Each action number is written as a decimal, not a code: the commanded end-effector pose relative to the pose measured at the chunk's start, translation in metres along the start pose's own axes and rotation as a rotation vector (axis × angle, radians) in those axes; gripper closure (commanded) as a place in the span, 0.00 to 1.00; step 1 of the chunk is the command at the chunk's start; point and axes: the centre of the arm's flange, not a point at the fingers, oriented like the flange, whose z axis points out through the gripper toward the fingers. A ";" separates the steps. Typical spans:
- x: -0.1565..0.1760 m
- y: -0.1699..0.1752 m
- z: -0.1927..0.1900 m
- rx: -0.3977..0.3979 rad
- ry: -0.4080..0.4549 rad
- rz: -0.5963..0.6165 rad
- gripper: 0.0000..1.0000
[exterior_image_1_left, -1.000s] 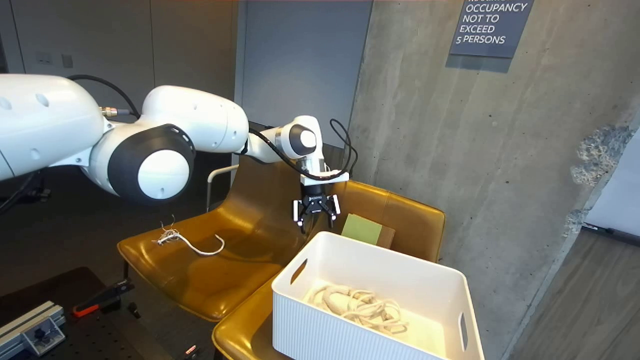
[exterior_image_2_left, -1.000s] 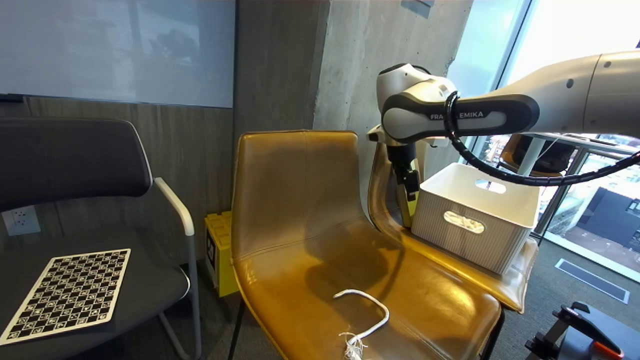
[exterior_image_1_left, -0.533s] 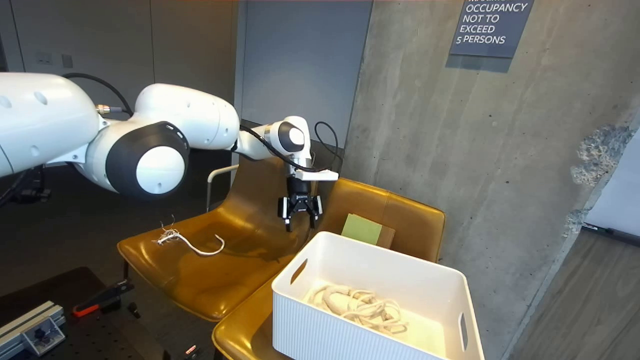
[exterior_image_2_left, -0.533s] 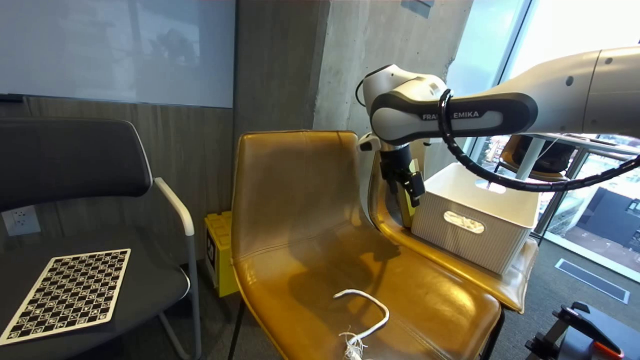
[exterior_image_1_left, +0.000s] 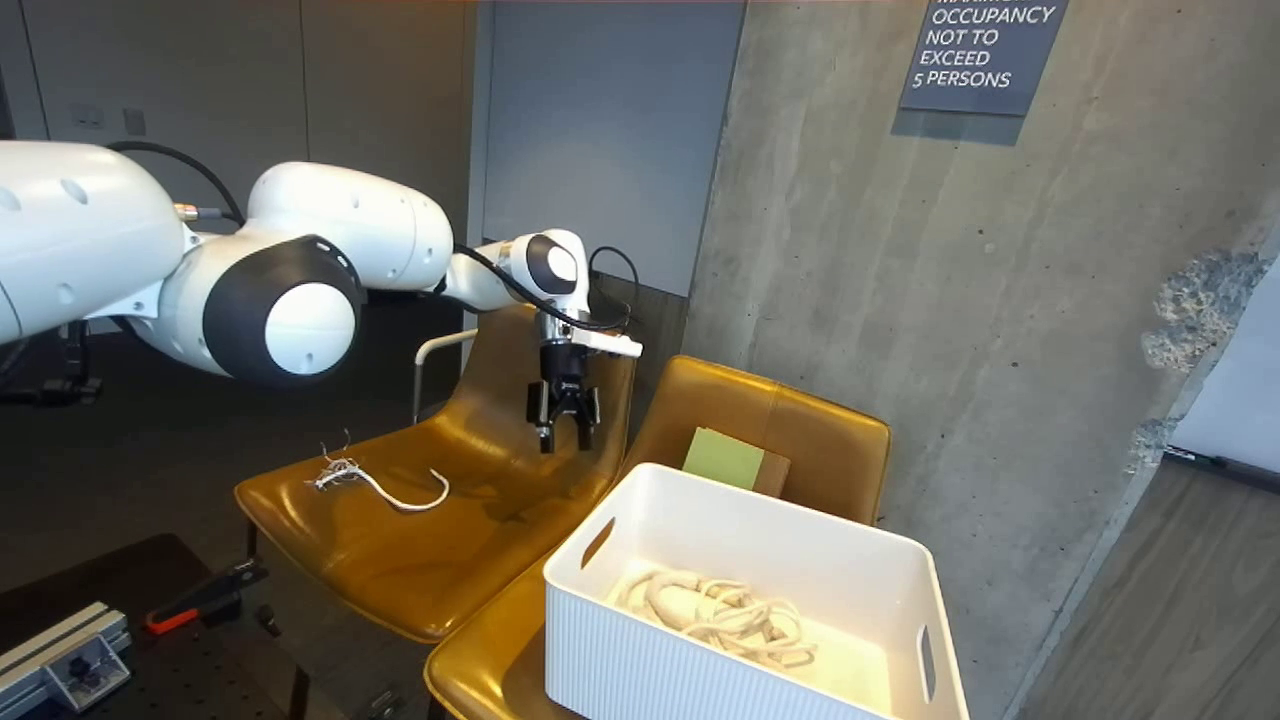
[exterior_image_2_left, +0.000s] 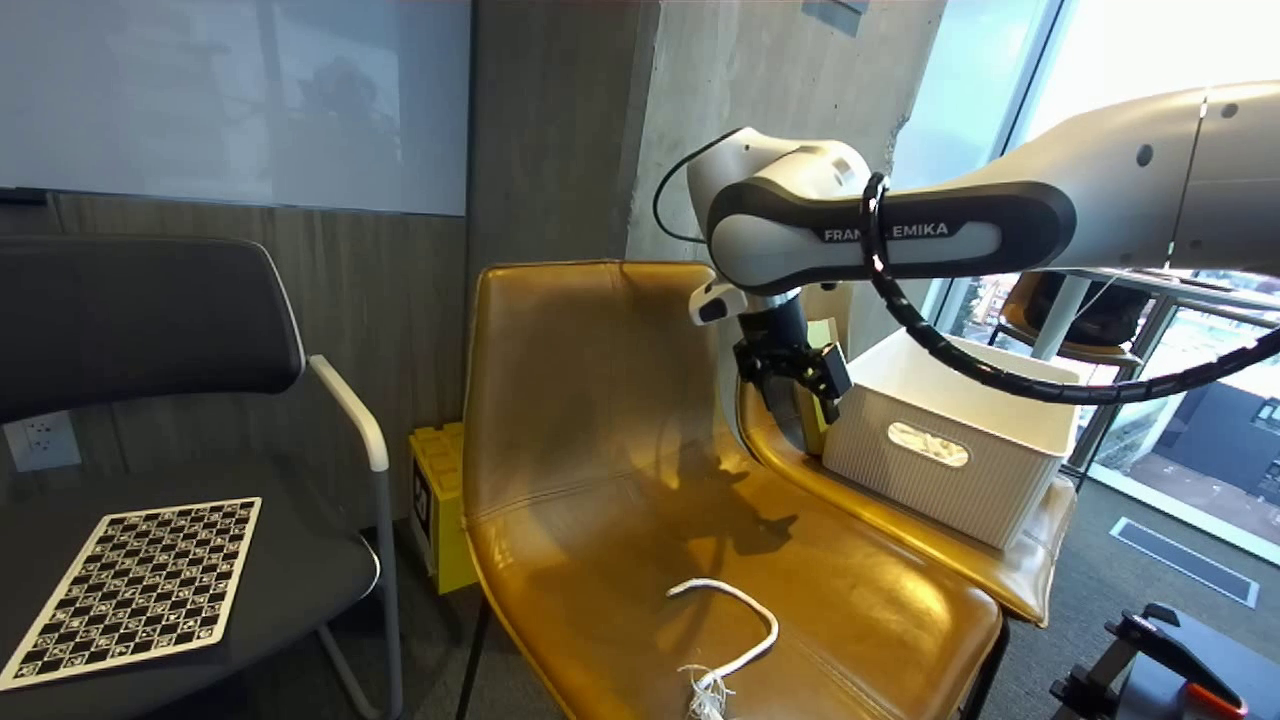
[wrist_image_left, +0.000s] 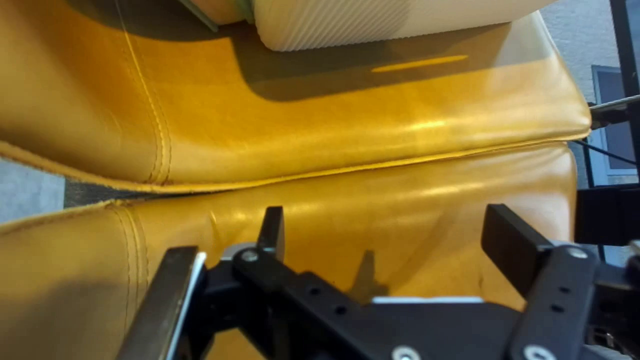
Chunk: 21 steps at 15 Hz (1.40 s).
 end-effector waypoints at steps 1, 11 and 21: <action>0.022 -0.070 0.024 0.006 -0.027 -0.081 0.00; 0.134 -0.066 0.101 0.071 -0.075 -0.189 0.00; 0.161 -0.071 0.127 -0.026 0.112 -0.074 0.00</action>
